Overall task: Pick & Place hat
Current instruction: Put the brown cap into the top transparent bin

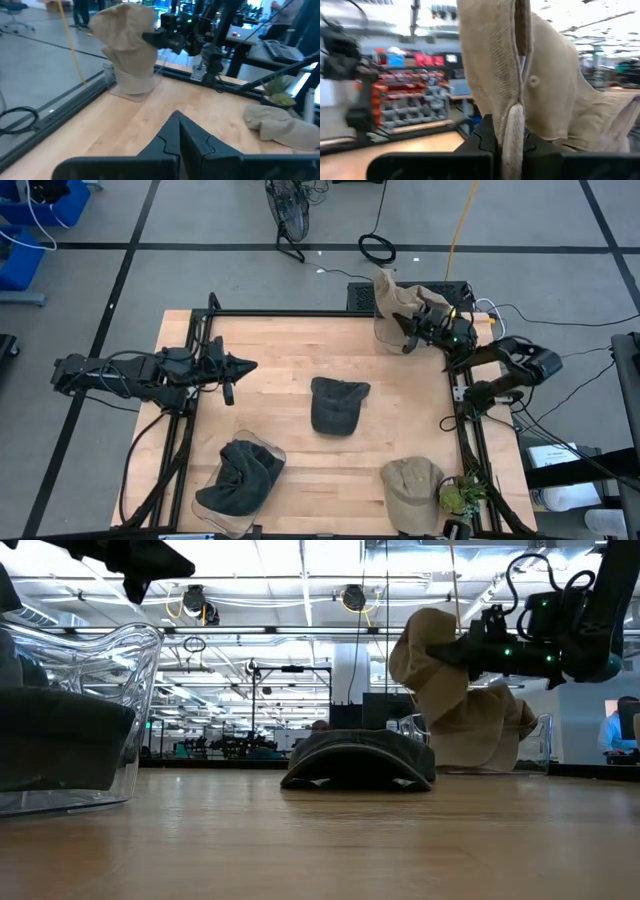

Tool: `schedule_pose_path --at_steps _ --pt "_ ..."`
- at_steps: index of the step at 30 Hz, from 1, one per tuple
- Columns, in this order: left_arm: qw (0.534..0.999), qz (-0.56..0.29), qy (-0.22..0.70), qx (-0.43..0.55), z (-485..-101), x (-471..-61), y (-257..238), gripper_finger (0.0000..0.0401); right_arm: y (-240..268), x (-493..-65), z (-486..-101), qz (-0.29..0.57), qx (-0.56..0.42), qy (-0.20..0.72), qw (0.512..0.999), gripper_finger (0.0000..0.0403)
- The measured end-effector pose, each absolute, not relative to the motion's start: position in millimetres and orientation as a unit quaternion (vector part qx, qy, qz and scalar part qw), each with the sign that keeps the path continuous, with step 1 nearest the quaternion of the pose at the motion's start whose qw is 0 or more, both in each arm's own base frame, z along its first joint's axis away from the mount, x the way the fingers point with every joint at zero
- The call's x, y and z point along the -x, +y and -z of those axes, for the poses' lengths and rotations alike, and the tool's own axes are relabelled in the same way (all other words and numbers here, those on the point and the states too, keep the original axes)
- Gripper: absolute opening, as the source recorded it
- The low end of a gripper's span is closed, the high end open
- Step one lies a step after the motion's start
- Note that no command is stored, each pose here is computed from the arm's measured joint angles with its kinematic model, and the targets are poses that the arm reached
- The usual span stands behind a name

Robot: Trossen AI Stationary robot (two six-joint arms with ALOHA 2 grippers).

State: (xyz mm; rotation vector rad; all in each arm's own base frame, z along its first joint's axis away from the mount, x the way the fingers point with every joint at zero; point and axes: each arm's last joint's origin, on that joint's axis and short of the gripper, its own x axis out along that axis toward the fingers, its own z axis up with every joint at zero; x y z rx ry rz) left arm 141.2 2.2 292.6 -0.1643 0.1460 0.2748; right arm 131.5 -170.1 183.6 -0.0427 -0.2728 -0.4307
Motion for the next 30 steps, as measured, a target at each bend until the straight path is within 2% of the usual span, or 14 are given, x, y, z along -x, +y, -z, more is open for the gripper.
schedule_pose_path --at_steps 5,16,23,30 --pt "0.982 -0.127 0.07 0.118 -292.5 -141.3 1.5 0.0007 -170.7 -139.0 -170.8 0.229 0.03 -0.107 0.967 0.0" --pt "0.981 -0.127 0.069 0.129 -292.4 -141.3 1.5 0.0003 -173.0 -146.1 -147.9 0.225 0.025 -0.057 0.972 0.0006" --pt "0.98 -0.128 0.07 0.132 -292.0 -141.3 1.5 0.0004 -174.4 -147.0 -134.7 0.228 -0.016 -0.016 0.973 0.0034" --pt "0.98 -0.129 0.08 0.128 -290.3 -140.9 1.5 0.0005 -173.7 -145.4 -140.9 0.228 -0.059 -0.03 0.971 0.0084"
